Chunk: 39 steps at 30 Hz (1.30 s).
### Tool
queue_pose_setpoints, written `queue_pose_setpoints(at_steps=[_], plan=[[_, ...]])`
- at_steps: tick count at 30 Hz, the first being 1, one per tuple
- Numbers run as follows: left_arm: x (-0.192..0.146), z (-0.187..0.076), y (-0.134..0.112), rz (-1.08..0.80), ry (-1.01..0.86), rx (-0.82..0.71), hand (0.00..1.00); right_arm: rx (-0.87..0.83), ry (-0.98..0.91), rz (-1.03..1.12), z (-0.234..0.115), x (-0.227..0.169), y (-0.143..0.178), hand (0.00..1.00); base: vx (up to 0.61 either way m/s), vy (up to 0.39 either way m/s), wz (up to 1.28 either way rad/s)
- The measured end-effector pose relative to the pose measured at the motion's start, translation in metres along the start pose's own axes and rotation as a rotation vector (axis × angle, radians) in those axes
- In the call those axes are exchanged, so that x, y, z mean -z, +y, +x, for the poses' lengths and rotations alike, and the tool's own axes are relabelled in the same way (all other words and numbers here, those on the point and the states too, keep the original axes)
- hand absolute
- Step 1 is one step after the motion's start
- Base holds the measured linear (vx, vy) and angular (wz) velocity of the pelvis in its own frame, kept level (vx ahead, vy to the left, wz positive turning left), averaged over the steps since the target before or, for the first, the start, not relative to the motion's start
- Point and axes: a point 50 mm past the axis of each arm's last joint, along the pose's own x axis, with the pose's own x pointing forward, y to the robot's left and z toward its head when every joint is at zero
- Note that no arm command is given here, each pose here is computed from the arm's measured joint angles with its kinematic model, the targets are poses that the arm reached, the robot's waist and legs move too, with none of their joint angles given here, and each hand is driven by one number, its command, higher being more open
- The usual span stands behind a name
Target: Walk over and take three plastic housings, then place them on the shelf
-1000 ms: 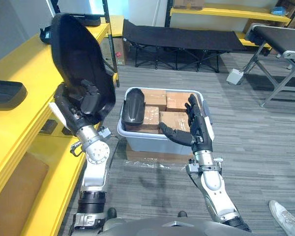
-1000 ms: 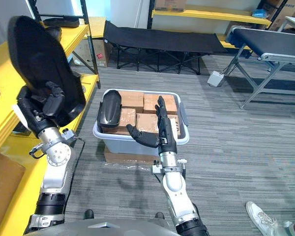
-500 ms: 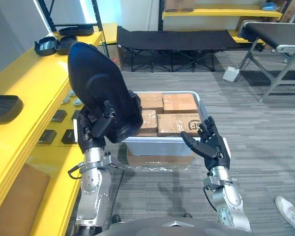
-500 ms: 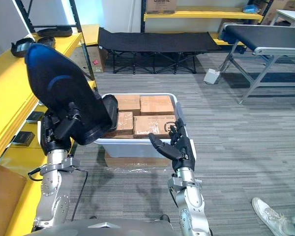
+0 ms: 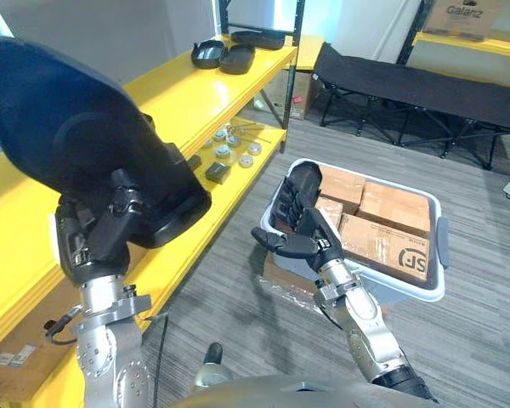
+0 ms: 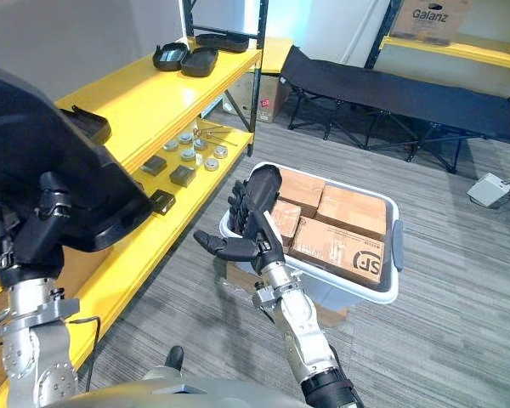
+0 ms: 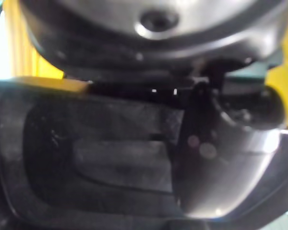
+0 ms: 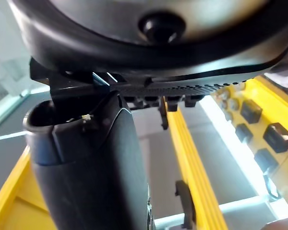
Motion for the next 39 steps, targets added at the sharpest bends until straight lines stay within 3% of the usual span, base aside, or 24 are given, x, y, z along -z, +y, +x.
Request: queue_pose_setpoints(at_steps=[5,13,19,25,31,39], plan=[[0.002,-0.005,0.000,0.007,0.026,0.028,0.00,-0.002,0.024,-0.005,0.000,0.002,-0.001,1.00,0.00,-0.012,0.11],[0.007,0.000,-0.023,-0.046,0.029,0.218,0.00,0.042,0.038,-0.126,-0.002,0.000,-0.010,1.00,-0.01,-0.009,0.56],[0.013,0.012,-0.048,-0.056,0.032,0.504,0.00,0.130,0.008,-0.132,-0.005,-0.005,-0.018,1.00,0.04,-0.036,0.81],[0.015,0.015,-0.049,-0.062,0.035,0.454,0.00,0.068,-0.104,-0.165,0.008,-0.025,-0.017,1.00,-0.03,-0.033,-0.23],[0.026,0.012,-0.059,-0.092,0.073,0.436,0.00,0.103,-0.094,-0.225,0.001,-0.028,-0.036,1.00,-0.15,-0.028,0.29],[0.024,0.008,-0.045,-0.076,0.073,0.351,0.00,0.086,-0.136,-0.147,0.004,-0.029,-0.016,1.00,0.04,0.051,0.10]])
